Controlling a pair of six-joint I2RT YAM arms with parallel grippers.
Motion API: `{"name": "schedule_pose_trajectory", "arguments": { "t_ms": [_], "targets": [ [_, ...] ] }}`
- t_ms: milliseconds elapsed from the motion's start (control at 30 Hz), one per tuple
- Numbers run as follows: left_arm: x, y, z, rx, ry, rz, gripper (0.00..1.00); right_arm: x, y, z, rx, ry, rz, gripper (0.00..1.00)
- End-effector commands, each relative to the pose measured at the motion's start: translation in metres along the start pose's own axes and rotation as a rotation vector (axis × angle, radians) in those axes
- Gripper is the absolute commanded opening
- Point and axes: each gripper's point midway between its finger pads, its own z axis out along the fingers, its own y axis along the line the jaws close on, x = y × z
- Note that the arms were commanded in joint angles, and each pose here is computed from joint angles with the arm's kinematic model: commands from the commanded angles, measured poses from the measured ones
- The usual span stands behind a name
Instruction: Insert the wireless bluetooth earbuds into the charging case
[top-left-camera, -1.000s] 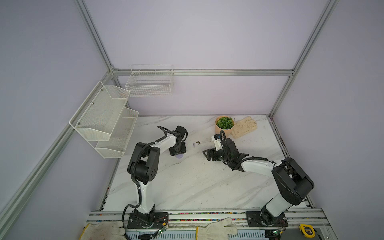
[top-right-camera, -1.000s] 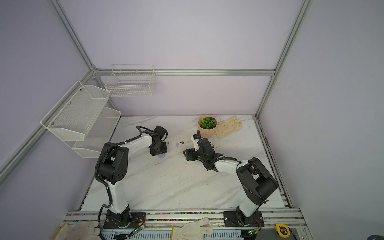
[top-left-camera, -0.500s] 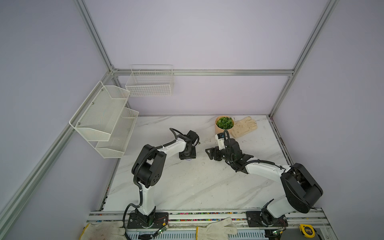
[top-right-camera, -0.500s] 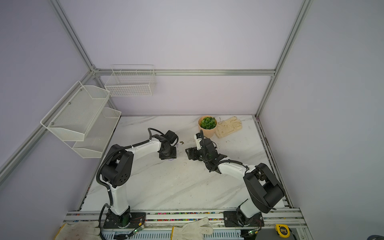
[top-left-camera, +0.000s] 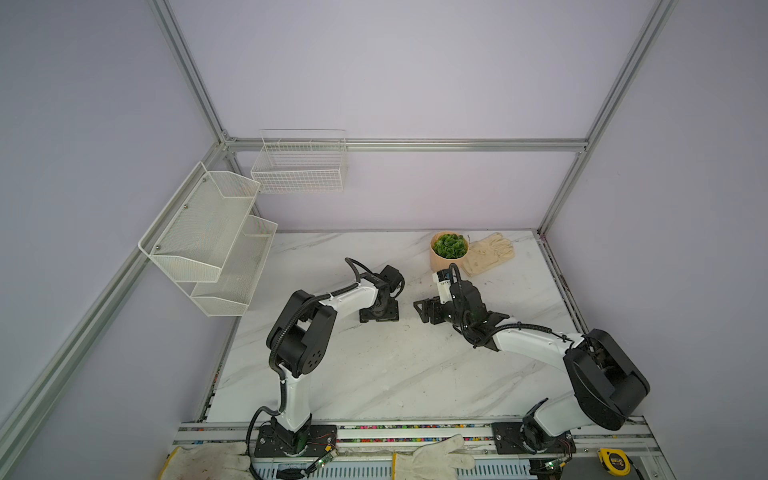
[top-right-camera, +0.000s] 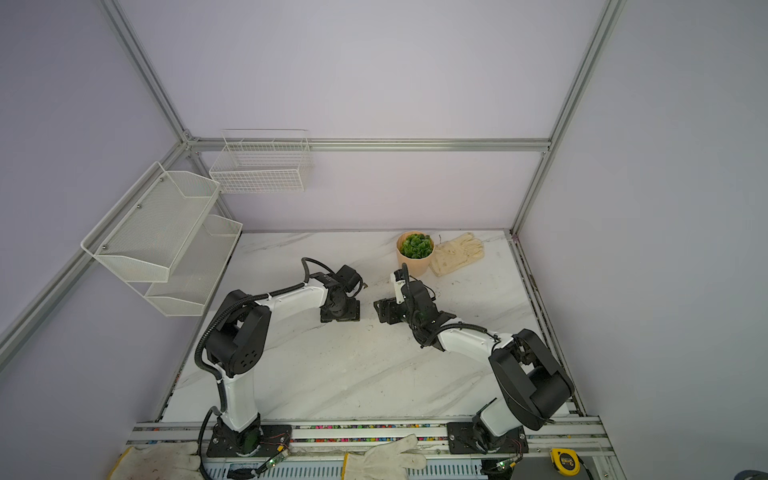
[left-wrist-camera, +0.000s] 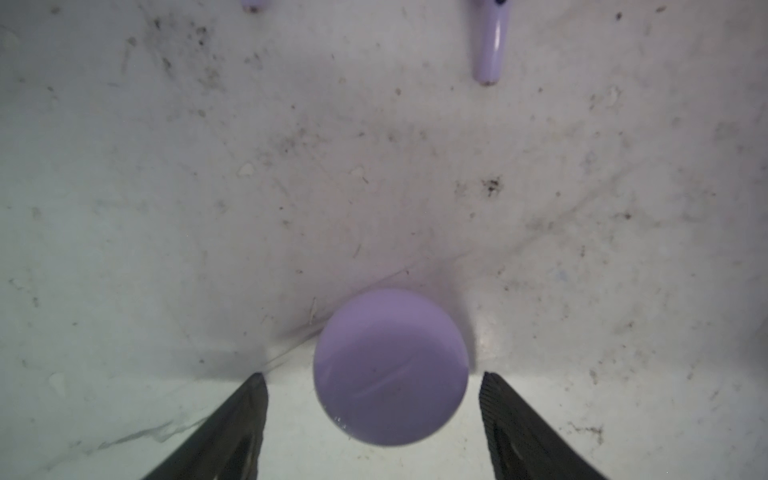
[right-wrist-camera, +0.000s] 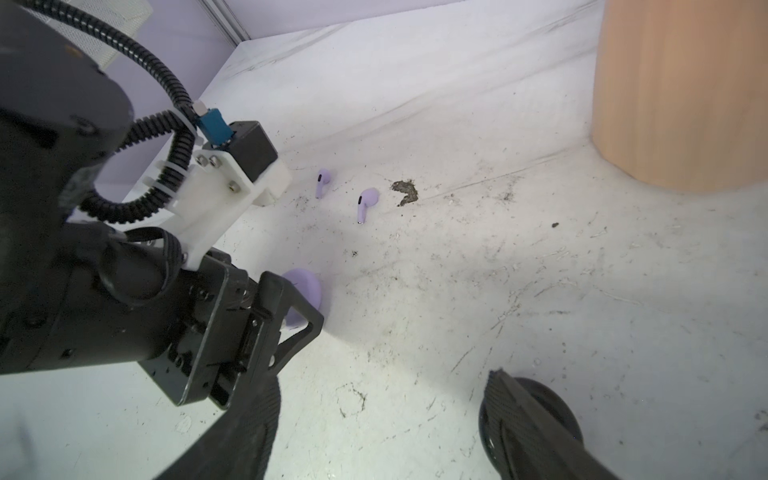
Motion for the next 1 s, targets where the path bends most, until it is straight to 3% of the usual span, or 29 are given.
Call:
{"name": "schedule_pose_trajectory", "arguments": {
  "t_ms": [0,600,967],
  "targets": [
    [-0.008,-0.001,0.002,-0.017,-0.01,-0.034,0.79,-0.002,-0.001,-0.004,0.008,-0.012,-0.022,0.81],
    [-0.029,-0.019,0.005,0.013,-0.036,-0.007,0.66,0.002,-0.011,-0.011,0.021,-0.015,-0.014,0.81],
    [-0.02,-0.025,0.013,0.048,0.004,0.026,0.58,-0.001,-0.016,-0.013,0.031,-0.021,-0.009,0.81]
  ]
}}
